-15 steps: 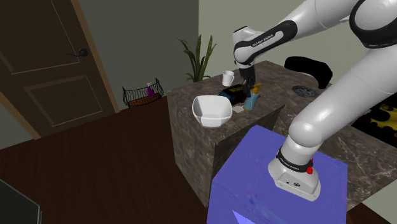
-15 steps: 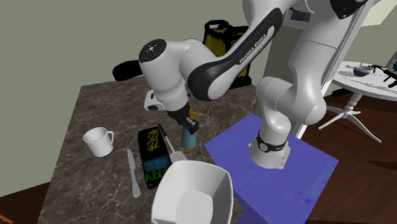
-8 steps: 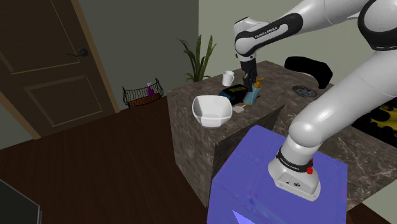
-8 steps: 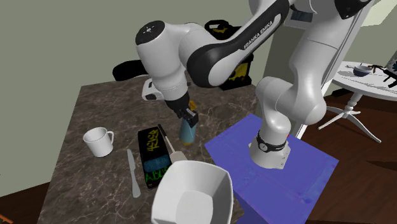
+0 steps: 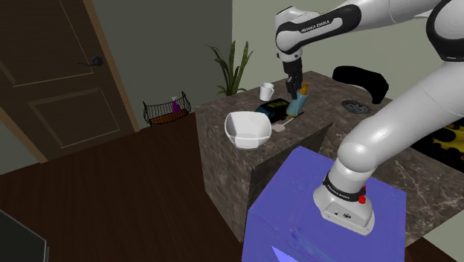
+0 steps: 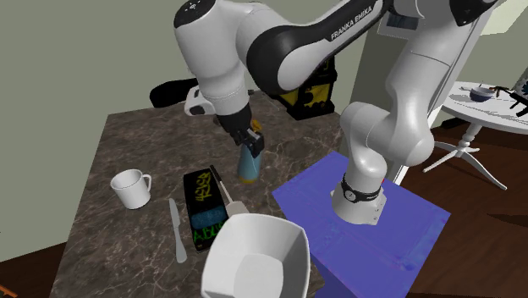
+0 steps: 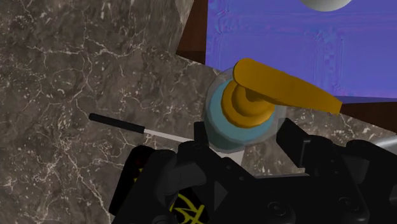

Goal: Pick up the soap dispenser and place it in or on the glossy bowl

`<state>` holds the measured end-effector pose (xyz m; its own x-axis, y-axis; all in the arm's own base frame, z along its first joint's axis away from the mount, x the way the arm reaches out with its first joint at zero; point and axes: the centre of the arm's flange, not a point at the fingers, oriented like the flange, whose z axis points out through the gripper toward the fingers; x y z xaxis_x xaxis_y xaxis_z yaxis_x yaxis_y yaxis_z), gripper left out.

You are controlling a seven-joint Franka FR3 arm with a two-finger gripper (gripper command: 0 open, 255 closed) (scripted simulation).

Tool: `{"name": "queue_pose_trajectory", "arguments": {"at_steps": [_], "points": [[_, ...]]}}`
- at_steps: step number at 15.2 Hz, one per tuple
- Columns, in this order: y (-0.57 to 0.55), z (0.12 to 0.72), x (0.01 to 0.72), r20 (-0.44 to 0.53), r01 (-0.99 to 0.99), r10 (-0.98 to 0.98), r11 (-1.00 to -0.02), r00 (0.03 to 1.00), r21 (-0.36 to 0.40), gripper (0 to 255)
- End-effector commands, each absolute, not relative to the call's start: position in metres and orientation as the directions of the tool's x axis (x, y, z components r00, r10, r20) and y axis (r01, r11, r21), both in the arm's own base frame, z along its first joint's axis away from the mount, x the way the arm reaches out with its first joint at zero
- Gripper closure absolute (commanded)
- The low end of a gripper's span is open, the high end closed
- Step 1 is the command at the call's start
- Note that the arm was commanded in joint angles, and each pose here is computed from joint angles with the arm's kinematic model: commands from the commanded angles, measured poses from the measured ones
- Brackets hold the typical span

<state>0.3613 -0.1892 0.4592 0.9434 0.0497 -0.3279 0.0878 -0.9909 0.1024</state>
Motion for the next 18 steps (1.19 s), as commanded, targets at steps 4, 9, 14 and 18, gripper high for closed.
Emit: {"name": "queue_pose_trajectory", "arguments": {"at_steps": [4, 9, 14, 18], "points": [[-0.19, 0.486, 0.362, -0.328, 0.088, 0.05, -0.991, 0.943, 0.102, 255], [-0.19, 0.513, 0.362, -0.328, 0.088, 0.05, -0.991, 0.943, 0.102, 255], [-0.179, 0.532, 0.37, -0.328, 0.088, 0.05, -0.991, 0.943, 0.102, 255], [-0.137, 0.538, 0.4, -0.328, 0.088, 0.05, -0.991, 0.943, 0.102, 255]]}}
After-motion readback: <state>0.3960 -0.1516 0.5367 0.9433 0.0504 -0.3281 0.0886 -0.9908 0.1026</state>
